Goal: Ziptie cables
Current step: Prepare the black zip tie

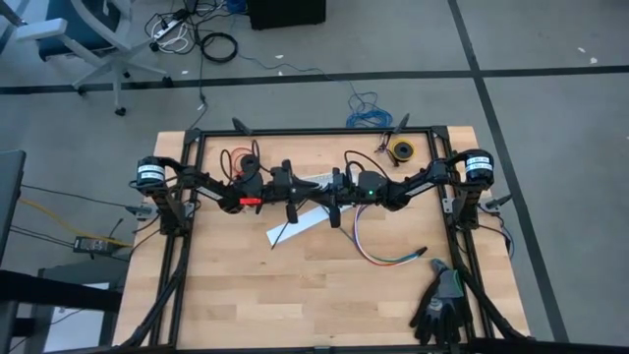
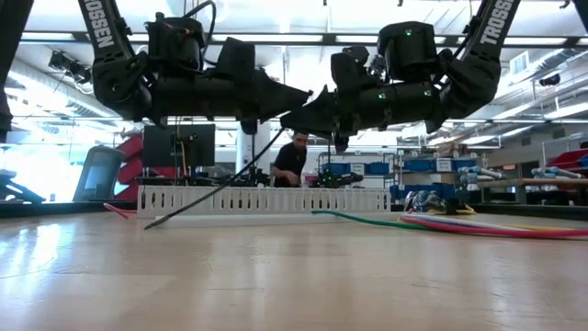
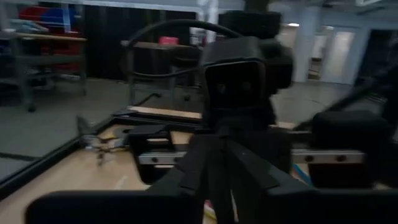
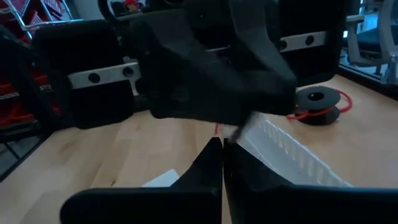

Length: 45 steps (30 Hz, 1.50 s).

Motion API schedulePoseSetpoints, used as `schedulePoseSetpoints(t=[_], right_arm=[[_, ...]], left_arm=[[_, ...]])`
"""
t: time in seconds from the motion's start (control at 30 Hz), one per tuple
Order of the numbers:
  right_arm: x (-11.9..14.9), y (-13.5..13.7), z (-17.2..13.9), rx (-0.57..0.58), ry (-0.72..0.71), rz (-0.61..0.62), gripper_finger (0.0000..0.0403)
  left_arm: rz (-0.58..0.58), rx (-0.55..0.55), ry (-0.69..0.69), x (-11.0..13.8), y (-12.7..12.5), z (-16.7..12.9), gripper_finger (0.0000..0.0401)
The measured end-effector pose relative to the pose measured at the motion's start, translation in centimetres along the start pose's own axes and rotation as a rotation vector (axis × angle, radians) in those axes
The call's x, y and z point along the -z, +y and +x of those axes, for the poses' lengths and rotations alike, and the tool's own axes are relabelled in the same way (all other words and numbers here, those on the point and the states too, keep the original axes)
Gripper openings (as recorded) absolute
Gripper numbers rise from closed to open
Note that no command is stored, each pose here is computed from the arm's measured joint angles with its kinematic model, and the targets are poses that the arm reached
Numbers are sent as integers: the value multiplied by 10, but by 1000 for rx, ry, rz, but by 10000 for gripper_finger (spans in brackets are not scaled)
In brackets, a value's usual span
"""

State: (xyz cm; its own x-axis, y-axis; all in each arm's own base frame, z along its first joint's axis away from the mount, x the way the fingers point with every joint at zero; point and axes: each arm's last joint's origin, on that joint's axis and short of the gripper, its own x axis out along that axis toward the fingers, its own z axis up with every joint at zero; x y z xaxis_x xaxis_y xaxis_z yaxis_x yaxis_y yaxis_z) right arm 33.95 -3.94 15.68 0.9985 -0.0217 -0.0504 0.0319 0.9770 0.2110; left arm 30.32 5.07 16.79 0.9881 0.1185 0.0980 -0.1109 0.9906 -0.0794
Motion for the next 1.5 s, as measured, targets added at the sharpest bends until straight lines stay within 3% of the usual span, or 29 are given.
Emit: schedulePoseSetpoints(t=[0.2,0.4,0.57,0.77,0.9,1.23,1.5], right_arm=[[1,0,0,2,6,1,0],[6,-3,-5,41,25,12,0],[4,-5,-12,142,-2,20,0],[-4,-7,-8,231,-46,19,0],[-10,-8,-4,285,-81,24,0],[-29,-4,10,276,-132,56,0],[-38,-3,19,279,-114,59,0]], left_arm=[[8,7,4,0,0,0,135],[59,-13,-19,-9,-1,-14,146],[86,-93,19,-7,-3,-31,146],[159,-204,182,8,-13,-29,143],[210,-297,212,8,-17,-26,141],[321,-522,324,4,-23,-14,140],[404,-653,337,-6,-27,-5,140]])
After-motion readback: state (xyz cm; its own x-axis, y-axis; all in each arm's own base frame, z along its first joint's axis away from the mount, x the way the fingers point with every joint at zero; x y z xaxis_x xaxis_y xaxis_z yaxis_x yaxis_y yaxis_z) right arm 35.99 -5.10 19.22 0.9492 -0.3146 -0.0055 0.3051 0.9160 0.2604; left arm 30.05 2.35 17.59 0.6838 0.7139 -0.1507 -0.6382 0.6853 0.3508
